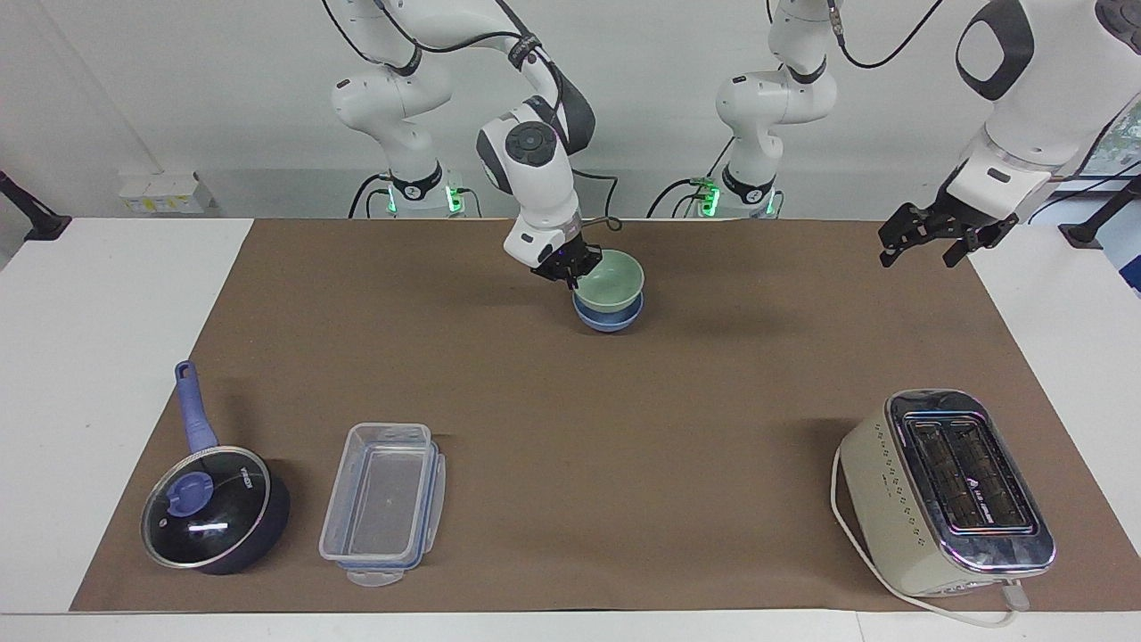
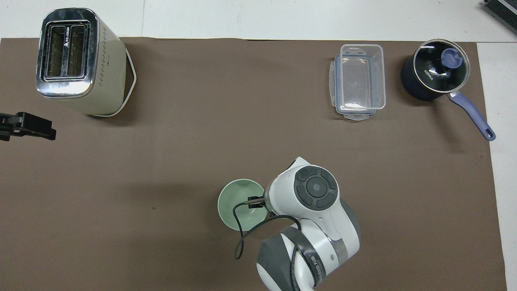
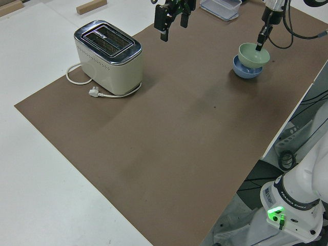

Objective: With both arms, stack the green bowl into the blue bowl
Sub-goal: 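Lower the green bowl into the blue bowl and open the right gripper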

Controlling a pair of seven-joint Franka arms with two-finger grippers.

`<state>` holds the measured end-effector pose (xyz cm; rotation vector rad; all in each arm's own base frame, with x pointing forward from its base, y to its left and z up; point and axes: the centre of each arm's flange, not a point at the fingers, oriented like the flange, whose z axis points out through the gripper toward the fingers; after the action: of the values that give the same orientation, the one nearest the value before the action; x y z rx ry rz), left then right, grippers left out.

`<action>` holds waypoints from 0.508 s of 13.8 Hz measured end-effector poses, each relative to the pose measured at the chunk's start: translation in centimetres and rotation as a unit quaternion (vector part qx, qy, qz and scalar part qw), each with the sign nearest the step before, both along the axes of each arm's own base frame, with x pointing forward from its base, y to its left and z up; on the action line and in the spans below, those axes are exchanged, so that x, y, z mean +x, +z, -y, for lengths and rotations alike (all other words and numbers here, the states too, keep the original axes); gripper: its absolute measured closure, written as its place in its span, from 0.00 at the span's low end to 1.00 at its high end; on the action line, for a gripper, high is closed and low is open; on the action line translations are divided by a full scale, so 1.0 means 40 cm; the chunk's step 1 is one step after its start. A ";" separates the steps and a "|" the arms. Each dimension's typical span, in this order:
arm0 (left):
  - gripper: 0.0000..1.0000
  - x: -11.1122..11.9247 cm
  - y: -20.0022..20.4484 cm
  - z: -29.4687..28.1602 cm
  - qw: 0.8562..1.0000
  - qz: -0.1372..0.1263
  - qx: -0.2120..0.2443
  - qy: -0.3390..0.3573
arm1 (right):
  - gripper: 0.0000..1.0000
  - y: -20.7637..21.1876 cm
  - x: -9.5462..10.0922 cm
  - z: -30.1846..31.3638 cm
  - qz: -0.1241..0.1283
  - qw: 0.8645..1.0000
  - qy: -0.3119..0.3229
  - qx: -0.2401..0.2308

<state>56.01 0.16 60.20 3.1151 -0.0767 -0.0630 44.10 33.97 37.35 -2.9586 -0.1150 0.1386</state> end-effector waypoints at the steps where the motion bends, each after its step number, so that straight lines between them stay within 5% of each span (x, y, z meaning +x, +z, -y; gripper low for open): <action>1: 0.00 0.000 0.000 0.000 1.000 0.000 0.000 0.000 | 0.96 -0.008 0.002 -0.002 0.000 1.000 -0.001 0.000; 7: 0.00 0.000 0.000 0.000 1.000 0.000 0.000 0.000 | 0.96 -0.039 0.004 -0.002 -0.005 1.000 -0.002 -0.003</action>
<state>56.01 0.16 60.20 3.1151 -0.0766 -0.0630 44.28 34.03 35.79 -2.9643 -0.1078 0.1523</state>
